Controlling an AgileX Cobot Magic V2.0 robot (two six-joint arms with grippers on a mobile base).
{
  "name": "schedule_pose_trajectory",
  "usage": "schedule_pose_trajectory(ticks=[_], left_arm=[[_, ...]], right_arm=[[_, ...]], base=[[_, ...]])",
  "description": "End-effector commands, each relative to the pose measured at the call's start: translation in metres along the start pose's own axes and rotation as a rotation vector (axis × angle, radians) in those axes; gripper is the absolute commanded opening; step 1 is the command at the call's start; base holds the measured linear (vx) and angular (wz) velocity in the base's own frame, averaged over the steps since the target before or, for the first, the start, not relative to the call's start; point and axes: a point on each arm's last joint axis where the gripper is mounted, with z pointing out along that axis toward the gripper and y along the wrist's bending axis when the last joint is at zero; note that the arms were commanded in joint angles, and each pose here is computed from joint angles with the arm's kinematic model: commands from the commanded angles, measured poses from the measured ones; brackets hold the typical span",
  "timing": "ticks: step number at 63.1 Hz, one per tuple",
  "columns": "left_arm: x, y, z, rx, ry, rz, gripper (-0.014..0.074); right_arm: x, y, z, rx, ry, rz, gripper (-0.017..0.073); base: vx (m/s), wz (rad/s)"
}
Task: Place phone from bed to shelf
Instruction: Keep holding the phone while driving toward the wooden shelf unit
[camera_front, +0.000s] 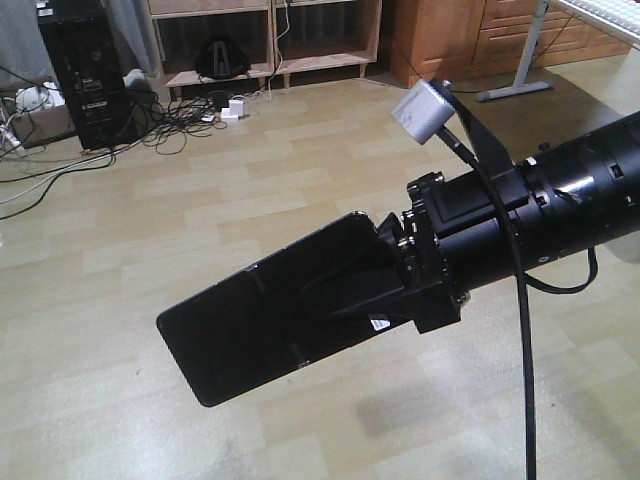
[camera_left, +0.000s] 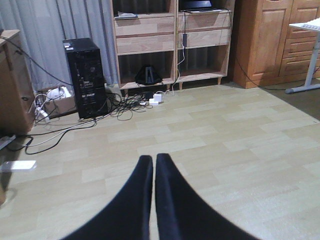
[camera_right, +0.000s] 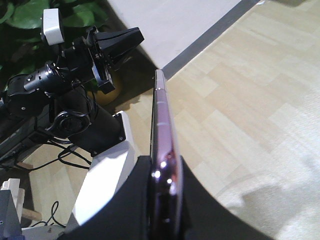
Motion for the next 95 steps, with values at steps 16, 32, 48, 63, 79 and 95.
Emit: schedule_pose_trajectory(ticks=[16, 32, 48, 63, 79, 95], left_arm=[[-0.0043, 0.0002, -0.0003, -0.003, -0.071, -0.009, 0.0001], [-0.0043, 0.0002, -0.0003, -0.003, -0.071, -0.009, 0.0001], [-0.0043, 0.0002, -0.0003, -0.003, -0.071, -0.009, 0.0001], [-0.0043, 0.0002, -0.0003, -0.003, -0.071, -0.009, 0.0001], [-0.0043, 0.0002, -0.0003, -0.003, -0.071, -0.009, 0.0001], [-0.0043, 0.0002, -0.0003, -0.003, -0.071, -0.009, 0.0001]], right_arm=[[-0.0091, 0.0213, -0.0110, -0.082, -0.054, -0.029, -0.0002], [-0.0091, 0.0213, -0.0110, -0.082, -0.054, -0.029, -0.0002], [-0.0091, 0.0213, -0.0110, -0.082, -0.054, -0.029, -0.0002], [-0.0091, 0.0213, -0.0110, -0.082, -0.054, -0.029, -0.0002], [-0.0091, 0.0213, -0.0110, -0.082, -0.054, -0.029, -0.0002], [-0.0091, 0.0213, -0.0110, -0.082, -0.054, -0.029, -0.0002]], base=[[0.37, -0.05], [0.36, -0.10], [0.37, -0.16], [0.37, -0.21], [0.39, -0.19], [0.40, -0.14]])
